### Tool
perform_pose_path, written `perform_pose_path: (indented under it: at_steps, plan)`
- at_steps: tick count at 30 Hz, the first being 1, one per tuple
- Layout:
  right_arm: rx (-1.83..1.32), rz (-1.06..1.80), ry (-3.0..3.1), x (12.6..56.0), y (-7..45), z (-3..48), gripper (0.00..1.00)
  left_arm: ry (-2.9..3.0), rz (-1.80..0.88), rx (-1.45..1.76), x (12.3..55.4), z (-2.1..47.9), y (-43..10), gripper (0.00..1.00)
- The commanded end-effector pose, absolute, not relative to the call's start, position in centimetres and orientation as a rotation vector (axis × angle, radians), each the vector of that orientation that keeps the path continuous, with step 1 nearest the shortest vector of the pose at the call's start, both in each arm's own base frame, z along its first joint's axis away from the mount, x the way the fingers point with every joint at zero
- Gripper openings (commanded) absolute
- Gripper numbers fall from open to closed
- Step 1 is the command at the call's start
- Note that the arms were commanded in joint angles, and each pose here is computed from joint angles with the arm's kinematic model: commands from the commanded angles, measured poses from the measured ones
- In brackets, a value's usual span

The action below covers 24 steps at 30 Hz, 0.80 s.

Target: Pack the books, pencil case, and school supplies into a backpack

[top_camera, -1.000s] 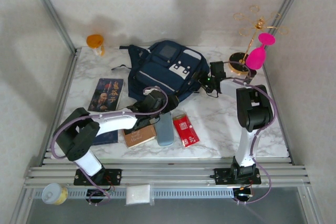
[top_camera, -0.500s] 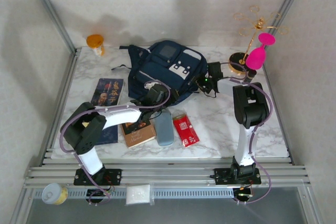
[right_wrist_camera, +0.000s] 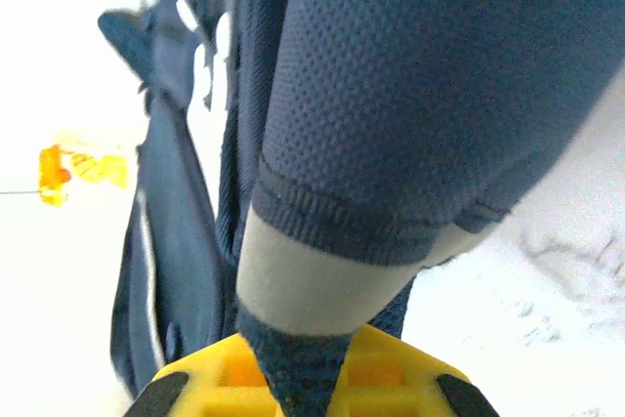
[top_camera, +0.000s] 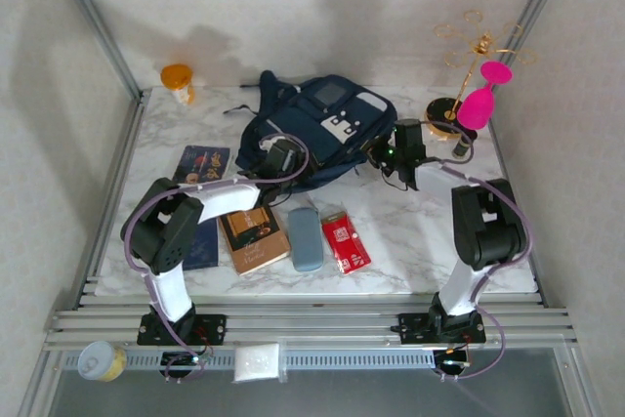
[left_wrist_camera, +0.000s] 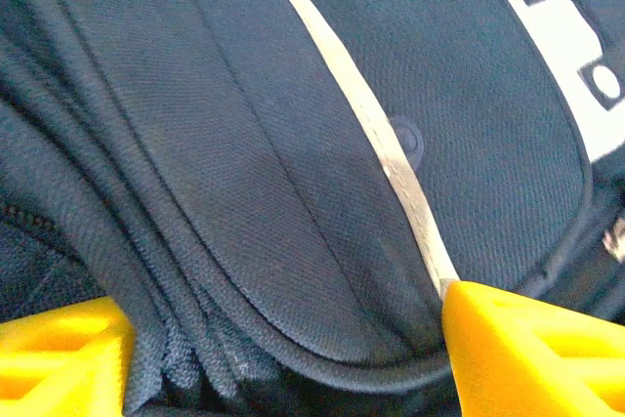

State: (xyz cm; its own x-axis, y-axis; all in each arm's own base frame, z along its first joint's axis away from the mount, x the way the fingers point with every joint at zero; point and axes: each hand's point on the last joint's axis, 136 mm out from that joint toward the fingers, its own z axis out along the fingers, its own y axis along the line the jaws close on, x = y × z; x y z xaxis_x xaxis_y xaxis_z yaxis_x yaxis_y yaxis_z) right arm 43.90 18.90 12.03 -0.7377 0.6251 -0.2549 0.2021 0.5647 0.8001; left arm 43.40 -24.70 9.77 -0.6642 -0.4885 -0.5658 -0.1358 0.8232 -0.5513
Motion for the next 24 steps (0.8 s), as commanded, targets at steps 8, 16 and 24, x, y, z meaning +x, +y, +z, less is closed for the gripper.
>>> perform_pose_path:
  at_steps: [8,16,24]
  plan:
    - [0.894,1.328,2.098,39.7,23.3,17.6,0.00,2.097,-0.562,-0.316,45.9,18.0,-19.9,0.77]
    - [0.969,1.350,2.018,39.2,23.8,20.3,0.00,2.205,-0.557,-0.131,35.8,19.7,-21.7,0.79]
    - [0.984,1.405,2.022,38.6,25.0,20.9,0.00,2.229,-0.647,0.022,30.5,17.0,-28.7,0.67]
